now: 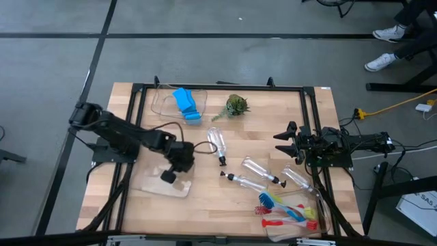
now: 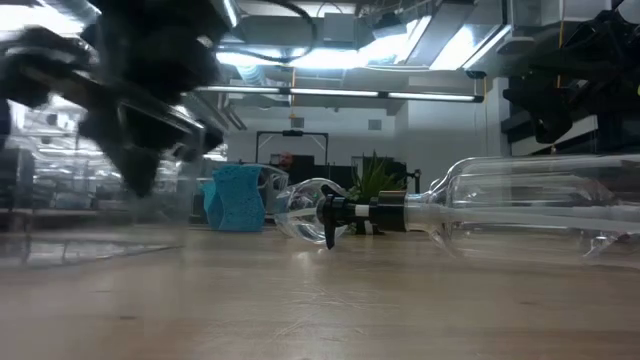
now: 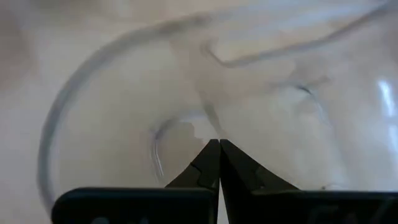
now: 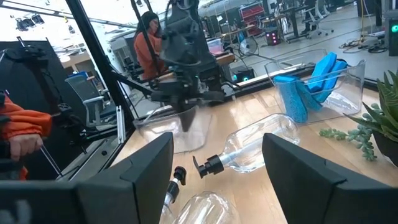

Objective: Pick & Place Kitchen Sink Supplies
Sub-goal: Move the bottom left transparent bin to the middle left of the table, then put the transparent soap dispenser into the middle transparent bin

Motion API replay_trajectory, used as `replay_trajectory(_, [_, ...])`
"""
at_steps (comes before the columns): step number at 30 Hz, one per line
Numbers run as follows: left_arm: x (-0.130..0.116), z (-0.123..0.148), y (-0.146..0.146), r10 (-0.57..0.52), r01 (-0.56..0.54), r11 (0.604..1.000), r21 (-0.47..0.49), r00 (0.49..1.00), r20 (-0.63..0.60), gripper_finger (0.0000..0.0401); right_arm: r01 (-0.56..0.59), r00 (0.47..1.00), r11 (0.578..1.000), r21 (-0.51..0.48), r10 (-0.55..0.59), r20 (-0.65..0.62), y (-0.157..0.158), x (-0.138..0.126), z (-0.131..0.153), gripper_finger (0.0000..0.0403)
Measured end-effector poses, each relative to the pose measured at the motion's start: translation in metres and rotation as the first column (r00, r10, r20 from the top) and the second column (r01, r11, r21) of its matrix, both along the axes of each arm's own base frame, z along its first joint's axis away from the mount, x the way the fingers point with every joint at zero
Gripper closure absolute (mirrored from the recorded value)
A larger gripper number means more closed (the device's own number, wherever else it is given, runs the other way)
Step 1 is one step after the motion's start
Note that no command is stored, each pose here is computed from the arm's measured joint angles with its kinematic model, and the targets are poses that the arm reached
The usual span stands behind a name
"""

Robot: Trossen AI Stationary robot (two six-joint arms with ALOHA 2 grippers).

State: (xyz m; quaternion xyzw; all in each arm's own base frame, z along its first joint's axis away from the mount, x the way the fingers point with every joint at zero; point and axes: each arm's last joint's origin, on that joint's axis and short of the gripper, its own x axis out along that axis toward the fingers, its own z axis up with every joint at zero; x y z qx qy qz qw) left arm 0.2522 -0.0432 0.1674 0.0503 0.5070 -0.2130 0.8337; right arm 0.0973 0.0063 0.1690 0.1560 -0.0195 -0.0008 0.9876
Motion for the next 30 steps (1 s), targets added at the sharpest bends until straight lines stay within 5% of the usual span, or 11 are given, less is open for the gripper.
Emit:
replay_trajectory(6, [0.015,-0.001,0.035,0.146,-0.149,0.988,0.032,0.985,0.088,0.0399,0.000,1.000,1.000,0.000,0.000,0.000,0.000,0.000,0.000,0.0158])
replay_trajectory(14, [0.040,0.034,0.073,0.311,-0.315,0.949,-0.029,0.911,0.272,0.0399,0.000,1.000,1.000,0.000,0.000,0.000,0.000,0.000,0.000,0.0158])
replay_trajectory(30, [0.069,0.100,0.068,0.321,-0.304,0.946,-0.111,0.832,0.453,0.0399,0.000,1.000,1.000,0.000,0.000,0.000,0.000,0.000,0.000,0.0158])
